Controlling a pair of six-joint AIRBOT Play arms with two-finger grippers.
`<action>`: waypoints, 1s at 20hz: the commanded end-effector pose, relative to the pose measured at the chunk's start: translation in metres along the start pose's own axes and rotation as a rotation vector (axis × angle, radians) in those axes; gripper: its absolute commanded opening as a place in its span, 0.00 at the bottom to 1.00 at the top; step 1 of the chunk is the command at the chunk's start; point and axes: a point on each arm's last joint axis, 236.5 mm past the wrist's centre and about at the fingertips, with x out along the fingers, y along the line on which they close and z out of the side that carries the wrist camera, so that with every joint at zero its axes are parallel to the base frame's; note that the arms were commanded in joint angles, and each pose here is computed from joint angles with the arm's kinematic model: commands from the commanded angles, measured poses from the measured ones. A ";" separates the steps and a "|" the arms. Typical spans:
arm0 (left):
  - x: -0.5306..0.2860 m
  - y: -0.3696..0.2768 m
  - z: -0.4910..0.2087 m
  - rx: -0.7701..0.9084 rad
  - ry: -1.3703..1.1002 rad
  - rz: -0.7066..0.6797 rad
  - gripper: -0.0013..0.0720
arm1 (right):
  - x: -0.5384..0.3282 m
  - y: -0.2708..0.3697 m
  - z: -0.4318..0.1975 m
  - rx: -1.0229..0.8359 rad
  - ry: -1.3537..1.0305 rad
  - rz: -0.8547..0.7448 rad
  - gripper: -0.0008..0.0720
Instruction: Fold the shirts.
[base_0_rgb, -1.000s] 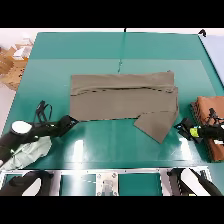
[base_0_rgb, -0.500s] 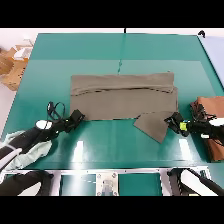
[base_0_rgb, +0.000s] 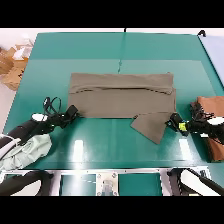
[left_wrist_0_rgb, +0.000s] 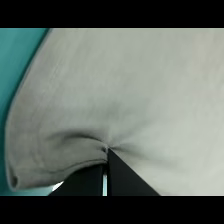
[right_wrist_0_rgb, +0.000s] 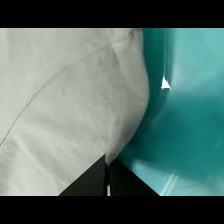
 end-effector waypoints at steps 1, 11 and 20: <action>-0.006 0.007 -0.018 0.074 0.111 0.012 0.04 | -0.008 -0.008 -0.016 -0.028 0.055 -0.046 0.03; -0.055 -0.073 0.014 0.454 0.232 0.057 0.04 | -0.089 0.037 0.021 -0.077 -0.154 -0.028 0.03; -0.008 -0.145 0.097 0.506 0.153 0.019 0.04 | -0.088 0.139 0.145 -0.111 -0.235 0.127 0.03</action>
